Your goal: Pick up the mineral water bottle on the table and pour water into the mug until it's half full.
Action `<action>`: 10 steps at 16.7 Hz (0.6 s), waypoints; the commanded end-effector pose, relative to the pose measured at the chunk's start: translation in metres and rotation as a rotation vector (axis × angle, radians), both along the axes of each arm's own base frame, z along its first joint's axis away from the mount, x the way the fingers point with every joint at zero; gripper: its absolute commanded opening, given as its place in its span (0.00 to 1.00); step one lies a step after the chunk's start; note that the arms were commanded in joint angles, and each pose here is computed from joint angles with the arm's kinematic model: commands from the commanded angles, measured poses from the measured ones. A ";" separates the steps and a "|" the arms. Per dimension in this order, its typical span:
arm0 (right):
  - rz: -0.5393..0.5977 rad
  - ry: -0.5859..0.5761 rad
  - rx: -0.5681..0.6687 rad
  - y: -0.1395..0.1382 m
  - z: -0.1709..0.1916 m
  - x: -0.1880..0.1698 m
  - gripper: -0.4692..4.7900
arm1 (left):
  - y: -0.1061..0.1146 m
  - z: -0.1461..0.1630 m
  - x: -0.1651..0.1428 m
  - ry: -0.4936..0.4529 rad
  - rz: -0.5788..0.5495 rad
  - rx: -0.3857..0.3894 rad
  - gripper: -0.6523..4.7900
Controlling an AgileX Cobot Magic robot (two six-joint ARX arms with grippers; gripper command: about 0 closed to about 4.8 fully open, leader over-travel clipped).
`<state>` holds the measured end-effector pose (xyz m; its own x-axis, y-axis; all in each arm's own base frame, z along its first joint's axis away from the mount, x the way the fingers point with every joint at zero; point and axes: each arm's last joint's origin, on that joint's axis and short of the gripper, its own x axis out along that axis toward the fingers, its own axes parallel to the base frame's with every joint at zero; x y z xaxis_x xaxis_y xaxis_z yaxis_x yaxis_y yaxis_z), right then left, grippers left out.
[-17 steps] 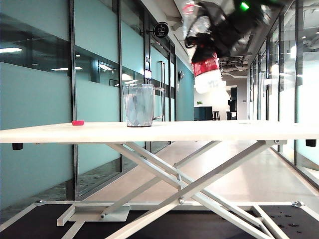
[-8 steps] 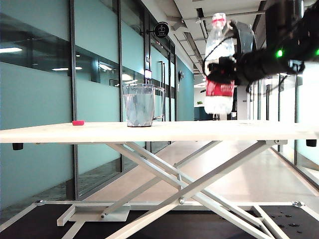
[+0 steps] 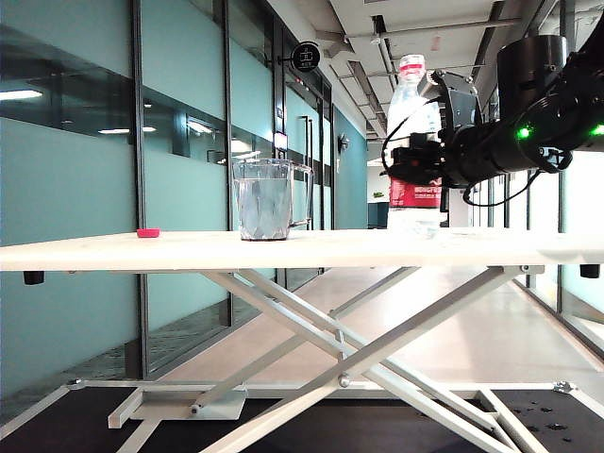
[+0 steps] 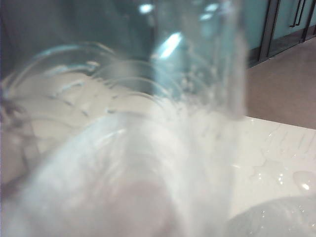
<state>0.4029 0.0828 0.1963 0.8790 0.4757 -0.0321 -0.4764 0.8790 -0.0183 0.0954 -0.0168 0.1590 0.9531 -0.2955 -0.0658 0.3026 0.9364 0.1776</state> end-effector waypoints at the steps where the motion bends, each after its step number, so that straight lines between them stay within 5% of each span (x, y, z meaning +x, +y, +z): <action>1: 0.003 0.007 0.001 0.001 -0.001 0.000 0.64 | 0.000 0.001 0.000 -0.007 -0.002 0.003 0.11; 4: 0.025 0.007 0.002 0.001 -0.001 0.000 1.00 | 0.000 0.001 0.000 -0.008 -0.002 0.003 0.11; 10: 0.065 0.046 -0.009 0.001 0.005 -0.005 1.00 | 0.000 0.001 0.000 -0.006 -0.003 0.003 0.11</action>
<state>0.4005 0.0838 0.1948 0.8478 0.5241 -0.0808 -0.5257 0.8507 0.0020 0.0954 -0.0168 0.1590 0.9531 -0.2955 -0.0662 0.3026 0.9364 0.1775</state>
